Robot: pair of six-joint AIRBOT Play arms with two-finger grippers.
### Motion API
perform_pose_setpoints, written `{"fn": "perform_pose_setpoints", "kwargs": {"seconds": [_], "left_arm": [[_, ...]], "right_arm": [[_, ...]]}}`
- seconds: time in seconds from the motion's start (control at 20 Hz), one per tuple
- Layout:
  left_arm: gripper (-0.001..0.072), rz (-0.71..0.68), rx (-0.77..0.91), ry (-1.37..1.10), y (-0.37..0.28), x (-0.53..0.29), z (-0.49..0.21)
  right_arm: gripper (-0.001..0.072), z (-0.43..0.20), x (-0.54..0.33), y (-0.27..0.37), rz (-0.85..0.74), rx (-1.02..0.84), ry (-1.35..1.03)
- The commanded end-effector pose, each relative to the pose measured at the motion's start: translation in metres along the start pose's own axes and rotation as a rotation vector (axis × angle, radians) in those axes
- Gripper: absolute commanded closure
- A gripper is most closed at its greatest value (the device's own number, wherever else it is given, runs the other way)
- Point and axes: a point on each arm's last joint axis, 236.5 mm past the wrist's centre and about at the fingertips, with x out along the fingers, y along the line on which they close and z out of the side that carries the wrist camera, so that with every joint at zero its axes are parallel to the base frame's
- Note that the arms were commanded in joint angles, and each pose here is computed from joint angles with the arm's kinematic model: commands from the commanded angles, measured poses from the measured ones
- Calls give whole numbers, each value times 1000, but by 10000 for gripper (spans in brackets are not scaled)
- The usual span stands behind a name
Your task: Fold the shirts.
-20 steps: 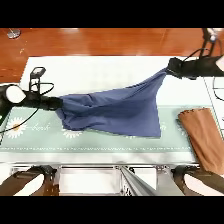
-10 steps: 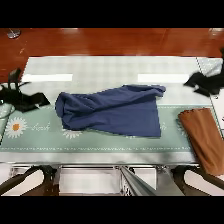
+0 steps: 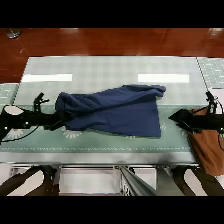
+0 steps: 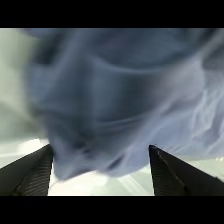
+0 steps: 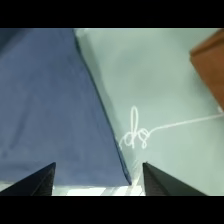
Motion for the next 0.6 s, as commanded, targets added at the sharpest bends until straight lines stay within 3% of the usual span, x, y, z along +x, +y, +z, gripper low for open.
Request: {"fn": "perform_pose_setpoints", "kwargs": {"seconds": [0.0, 0.1, 0.3, 0.55], "left_arm": [[40, 16, 81, -46, -19, 20, 2], [671, 11, 108, -52, -26, 21, 5], [685, -23, 145, -42, -44, 11, 11], [684, -28, 153, -50, -48, 9, 15]], "right_arm": [[96, -26, 13, -7, 14, 34, 55], [96, -42, 21, -12, 10, 58, 104], [95, -80, 46, -11, -38, 8, 229], [96, -73, 84, 19, -1, 14, 235]]}}
